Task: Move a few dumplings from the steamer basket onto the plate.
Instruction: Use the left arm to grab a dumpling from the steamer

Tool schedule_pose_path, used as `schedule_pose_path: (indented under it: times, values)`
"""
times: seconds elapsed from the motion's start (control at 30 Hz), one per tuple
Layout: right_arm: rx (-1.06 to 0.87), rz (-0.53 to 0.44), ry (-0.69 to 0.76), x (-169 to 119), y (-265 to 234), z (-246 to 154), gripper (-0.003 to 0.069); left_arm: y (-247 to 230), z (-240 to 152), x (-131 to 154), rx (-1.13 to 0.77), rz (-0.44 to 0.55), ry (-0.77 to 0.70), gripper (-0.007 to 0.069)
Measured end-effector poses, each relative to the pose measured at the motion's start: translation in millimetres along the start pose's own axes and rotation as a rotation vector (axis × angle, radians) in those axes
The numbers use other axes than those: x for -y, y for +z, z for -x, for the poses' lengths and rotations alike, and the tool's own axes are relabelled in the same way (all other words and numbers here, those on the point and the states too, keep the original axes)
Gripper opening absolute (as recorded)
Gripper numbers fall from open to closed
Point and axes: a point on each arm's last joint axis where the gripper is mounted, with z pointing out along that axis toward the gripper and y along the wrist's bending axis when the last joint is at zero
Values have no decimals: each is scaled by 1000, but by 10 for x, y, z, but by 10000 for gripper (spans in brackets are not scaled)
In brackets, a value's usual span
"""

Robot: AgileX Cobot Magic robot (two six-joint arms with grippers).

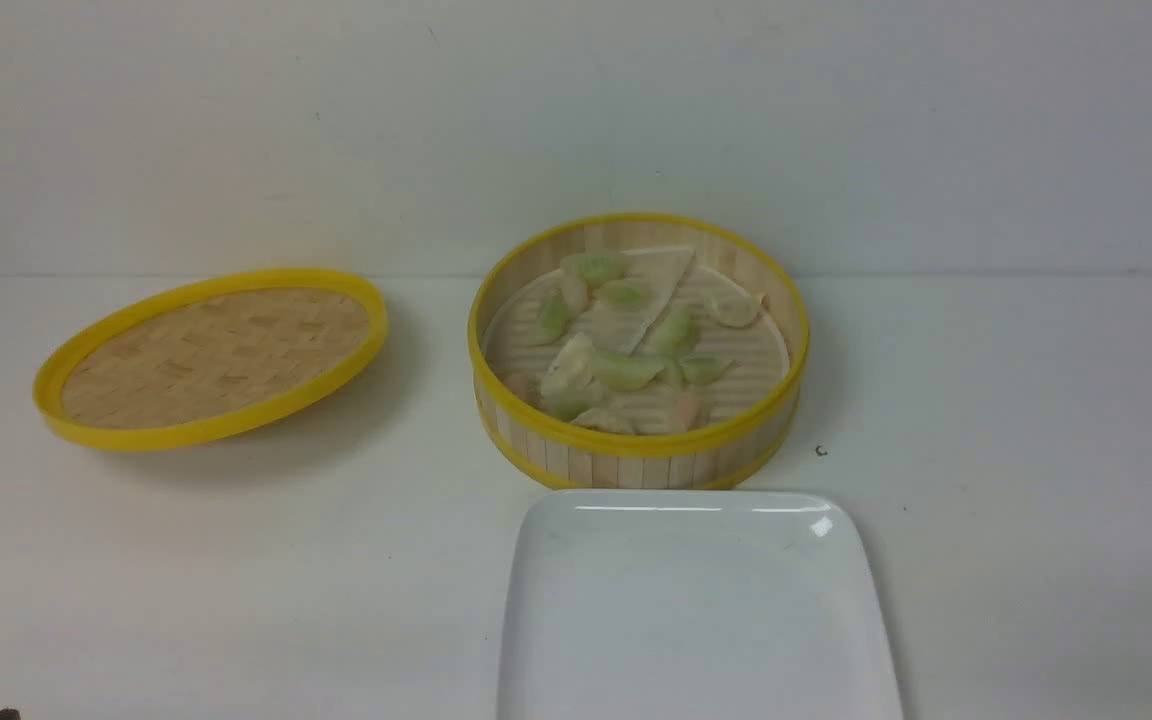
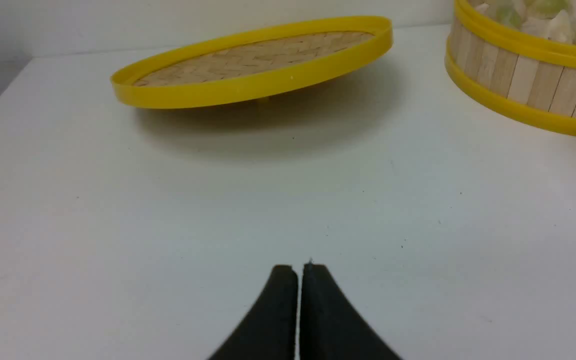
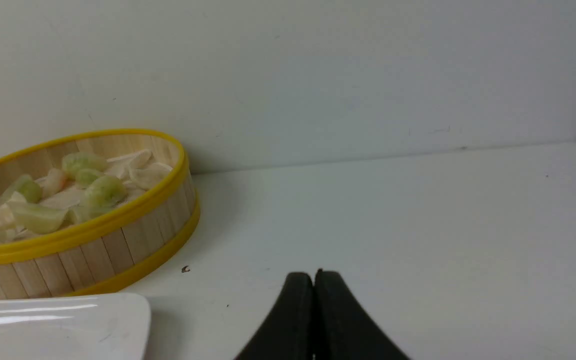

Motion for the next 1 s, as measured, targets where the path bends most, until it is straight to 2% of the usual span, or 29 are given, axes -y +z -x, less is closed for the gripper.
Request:
schedule_pose_path:
  times: [0.67,0.77,0.83,0.93,1.0]
  values:
    - [-1,0,0,0,0,-1,-11,0,25,-7,28,8,-2,-6]
    - [-1,0,0,0,0,-1,-11,-15,166,8,183,-27,-202,-6]
    - [-1,0,1,0,0,-1,-11,-29,230,4,255,-41,-285,-6]
    - [-1,0,1,0,0,-1,-11,-52,302,-8,338,-49,-340,-6]
    - [-1,8,79,-7,0,-1,-11,-86,385,-29,439,-49,-368,-6]
